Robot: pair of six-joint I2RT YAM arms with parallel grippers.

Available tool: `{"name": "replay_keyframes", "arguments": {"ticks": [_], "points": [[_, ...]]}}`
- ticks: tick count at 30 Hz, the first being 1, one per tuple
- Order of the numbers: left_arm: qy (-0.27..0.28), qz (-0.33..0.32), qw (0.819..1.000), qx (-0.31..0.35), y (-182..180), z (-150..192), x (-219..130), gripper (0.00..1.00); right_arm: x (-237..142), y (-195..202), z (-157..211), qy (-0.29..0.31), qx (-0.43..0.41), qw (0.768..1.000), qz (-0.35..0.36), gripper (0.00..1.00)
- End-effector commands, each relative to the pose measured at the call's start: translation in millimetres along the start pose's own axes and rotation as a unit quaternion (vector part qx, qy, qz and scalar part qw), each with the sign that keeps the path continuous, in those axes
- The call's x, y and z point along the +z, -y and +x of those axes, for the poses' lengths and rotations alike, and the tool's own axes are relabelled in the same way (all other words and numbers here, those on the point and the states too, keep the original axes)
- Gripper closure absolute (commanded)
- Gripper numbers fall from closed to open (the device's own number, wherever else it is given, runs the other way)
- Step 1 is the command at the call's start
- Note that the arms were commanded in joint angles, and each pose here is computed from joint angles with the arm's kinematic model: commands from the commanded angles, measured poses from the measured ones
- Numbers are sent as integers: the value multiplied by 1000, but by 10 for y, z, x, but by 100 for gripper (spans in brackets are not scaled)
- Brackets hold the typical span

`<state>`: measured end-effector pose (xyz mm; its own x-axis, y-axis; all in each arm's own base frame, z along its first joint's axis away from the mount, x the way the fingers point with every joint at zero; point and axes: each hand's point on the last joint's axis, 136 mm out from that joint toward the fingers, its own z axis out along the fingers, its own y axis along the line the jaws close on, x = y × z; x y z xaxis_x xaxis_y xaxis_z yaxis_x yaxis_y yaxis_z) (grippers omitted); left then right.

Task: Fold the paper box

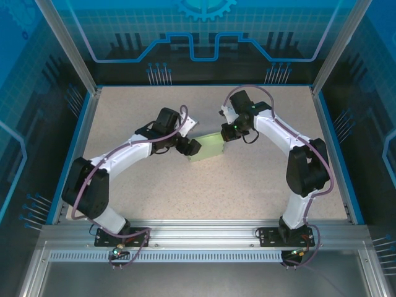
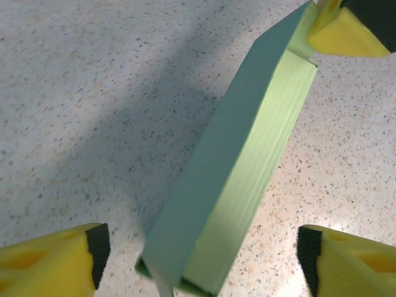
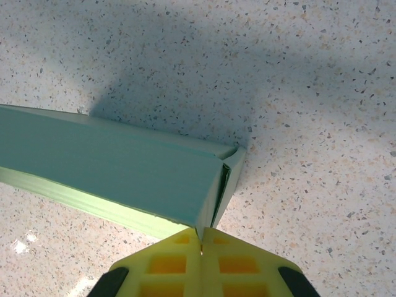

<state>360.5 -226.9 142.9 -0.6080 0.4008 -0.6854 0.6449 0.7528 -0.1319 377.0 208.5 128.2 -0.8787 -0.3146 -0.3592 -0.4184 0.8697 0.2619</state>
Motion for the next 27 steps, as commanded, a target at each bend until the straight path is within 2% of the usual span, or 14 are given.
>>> {"name": "replay_keyframes", "arguments": {"ticks": [1, 6, 14, 22, 27], "points": [[-10, -25, 999, -44, -55, 130, -121, 26, -44, -67, 83, -9, 0, 1000, 0, 100], [-31, -20, 998, -54, -11, 171, -127, 46, -51, -71, 82, -8, -1, 1000, 0, 100], [-36, -36, 998, -44, -89, 102, -36, 67, -46, -82, 93, -11, -2, 1000, -5, 100], [-36, -43, 997, -51, -126, 104, 27, 81, -48, -89, 96, -12, -2, 1000, -6, 100], [-32, -40, 996, -66, -88, 93, 27, 83, -40, -86, 105, -13, 0, 1000, -5, 100]]}}
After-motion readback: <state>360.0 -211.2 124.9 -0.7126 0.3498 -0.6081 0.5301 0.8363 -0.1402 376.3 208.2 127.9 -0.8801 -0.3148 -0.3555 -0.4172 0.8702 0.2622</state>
